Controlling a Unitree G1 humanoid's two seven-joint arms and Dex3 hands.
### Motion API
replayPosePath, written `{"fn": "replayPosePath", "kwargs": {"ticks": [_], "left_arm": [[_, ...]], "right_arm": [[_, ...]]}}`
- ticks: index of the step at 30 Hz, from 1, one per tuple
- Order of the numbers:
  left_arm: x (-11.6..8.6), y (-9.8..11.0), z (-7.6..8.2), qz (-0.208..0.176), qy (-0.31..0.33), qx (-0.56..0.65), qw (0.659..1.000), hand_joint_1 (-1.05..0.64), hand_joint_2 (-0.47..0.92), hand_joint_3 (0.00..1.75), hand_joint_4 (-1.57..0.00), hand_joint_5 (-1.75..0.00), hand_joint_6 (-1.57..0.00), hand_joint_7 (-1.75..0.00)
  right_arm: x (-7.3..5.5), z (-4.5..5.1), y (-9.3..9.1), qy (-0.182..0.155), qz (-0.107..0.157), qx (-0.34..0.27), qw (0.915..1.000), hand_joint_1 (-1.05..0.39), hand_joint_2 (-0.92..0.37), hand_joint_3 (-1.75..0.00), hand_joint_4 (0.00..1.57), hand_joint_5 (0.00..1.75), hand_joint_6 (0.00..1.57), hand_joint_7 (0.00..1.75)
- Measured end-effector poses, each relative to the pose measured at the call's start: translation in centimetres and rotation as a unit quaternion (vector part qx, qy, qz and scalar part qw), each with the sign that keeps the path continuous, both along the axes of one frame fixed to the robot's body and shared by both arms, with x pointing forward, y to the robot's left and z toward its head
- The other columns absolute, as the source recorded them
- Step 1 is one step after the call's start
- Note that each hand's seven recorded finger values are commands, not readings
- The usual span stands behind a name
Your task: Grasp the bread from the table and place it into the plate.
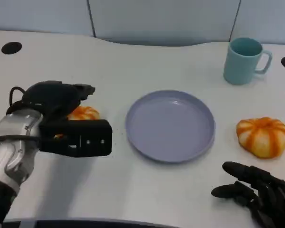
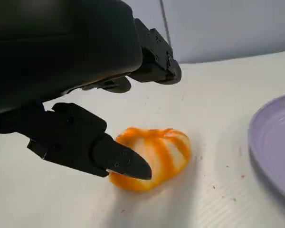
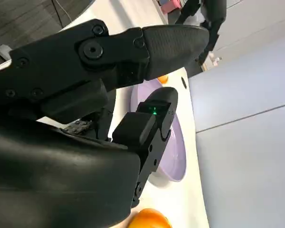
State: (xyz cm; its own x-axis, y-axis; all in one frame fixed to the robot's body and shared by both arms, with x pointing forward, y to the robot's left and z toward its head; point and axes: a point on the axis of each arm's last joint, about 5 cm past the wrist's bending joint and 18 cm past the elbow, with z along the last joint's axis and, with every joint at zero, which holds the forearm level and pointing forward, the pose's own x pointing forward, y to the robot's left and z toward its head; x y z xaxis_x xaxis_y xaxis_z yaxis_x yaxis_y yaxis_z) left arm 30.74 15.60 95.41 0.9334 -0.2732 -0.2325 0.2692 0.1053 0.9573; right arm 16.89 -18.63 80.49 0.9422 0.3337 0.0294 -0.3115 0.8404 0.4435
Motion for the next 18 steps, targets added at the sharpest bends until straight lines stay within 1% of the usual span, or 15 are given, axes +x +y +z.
{"fn": "replayPosePath", "kwargs": {"ticks": [5, 8, 12, 18], "left_arm": [[1.0, -0.6, 0.0, 0.013, 0.029, 0.007, 0.999, -0.42, 0.8, 0.0, -0.16, -0.17, -0.26, -0.01], [1.5, -1.0, -0.1, 0.016, 0.04, 0.011, 0.999, -0.46, 0.81, 0.0, -0.16, -0.16, -0.26, 0.0], [2.2, -1.2, -0.7, 0.028, 0.063, 0.019, 0.997, -0.48, 0.82, 0.01, -0.15, -0.16, -0.26, 0.0], [3.0, -1.7, -1.1, 0.032, 0.067, 0.043, 0.996, -0.5, 0.81, 0.0, -0.13, -0.15, -0.26, 0.0]], "right_arm": [[0.0, 0.0, 0.0, -0.002, 0.003, 0.001, 1.0, -0.76, -0.92, -0.29, 0.59, 0.89, 0.91, 0.0], [0.0, -0.01, 0.0, -0.002, 0.002, 0.001, 1.0, -0.75, -0.92, -0.28, 0.6, 0.89, 0.91, 0.0], [0.0, -0.02, 0.0, -0.001, 0.002, 0.004, 1.0, -0.75, -0.92, -0.28, 0.6, 0.88, 0.91, 0.0], [0.0, 0.0, 0.0, -0.001, 0.002, 0.004, 1.0, -0.73, -0.92, -0.29, 0.6, 0.89, 0.91, 0.0]]}}
